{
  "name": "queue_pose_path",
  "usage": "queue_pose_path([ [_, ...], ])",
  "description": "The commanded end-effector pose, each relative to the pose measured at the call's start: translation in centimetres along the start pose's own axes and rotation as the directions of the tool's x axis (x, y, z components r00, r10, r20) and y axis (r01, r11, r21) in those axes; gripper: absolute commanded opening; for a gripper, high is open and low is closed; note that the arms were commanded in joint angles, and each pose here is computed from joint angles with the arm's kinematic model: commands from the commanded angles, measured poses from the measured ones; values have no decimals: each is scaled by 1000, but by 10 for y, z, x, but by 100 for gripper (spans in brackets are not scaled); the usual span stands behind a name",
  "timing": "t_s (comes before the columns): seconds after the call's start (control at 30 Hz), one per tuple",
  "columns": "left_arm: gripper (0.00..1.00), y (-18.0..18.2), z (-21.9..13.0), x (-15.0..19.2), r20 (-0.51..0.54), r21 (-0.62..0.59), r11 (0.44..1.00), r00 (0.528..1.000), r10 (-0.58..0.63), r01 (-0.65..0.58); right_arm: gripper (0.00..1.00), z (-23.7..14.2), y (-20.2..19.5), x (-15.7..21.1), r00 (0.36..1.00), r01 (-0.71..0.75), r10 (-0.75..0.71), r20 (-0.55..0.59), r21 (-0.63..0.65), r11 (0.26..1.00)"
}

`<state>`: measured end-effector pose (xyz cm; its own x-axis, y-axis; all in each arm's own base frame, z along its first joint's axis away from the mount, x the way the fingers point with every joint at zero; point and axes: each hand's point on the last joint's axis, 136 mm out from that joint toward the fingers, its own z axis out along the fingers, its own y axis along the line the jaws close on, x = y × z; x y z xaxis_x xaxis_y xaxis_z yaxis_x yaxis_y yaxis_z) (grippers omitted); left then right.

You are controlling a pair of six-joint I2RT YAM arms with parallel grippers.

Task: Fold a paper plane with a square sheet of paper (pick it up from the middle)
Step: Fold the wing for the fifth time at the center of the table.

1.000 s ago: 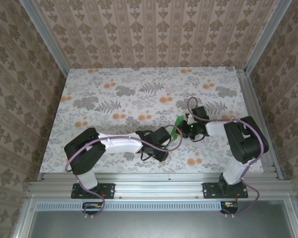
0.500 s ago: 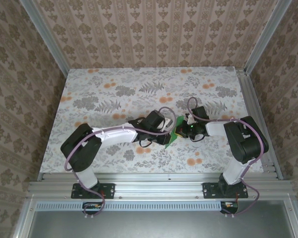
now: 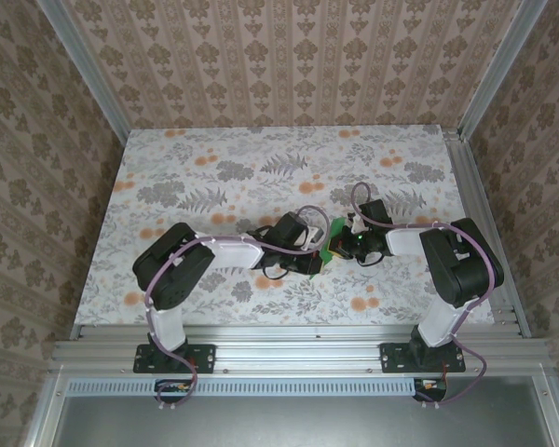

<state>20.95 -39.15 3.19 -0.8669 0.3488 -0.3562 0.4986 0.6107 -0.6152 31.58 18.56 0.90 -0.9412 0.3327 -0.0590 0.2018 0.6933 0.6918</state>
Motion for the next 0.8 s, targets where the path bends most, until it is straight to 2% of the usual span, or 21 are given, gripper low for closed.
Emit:
queue_pose_path([
  [0.0,1,5,6,12,-23,29,999,999,-41,41,0,9,-79,35,993,-85,103,-48,281,956],
  [0.43,0,25,7,61,-107,12,994,988,-109,111,0,7,-88,34,994,-79,98,-42,328,941],
  [0.77,0,19,-1,98,-186,-36,996,978,-90,85,0,6,-97,34,994,-87,103,-25,367,926],
])
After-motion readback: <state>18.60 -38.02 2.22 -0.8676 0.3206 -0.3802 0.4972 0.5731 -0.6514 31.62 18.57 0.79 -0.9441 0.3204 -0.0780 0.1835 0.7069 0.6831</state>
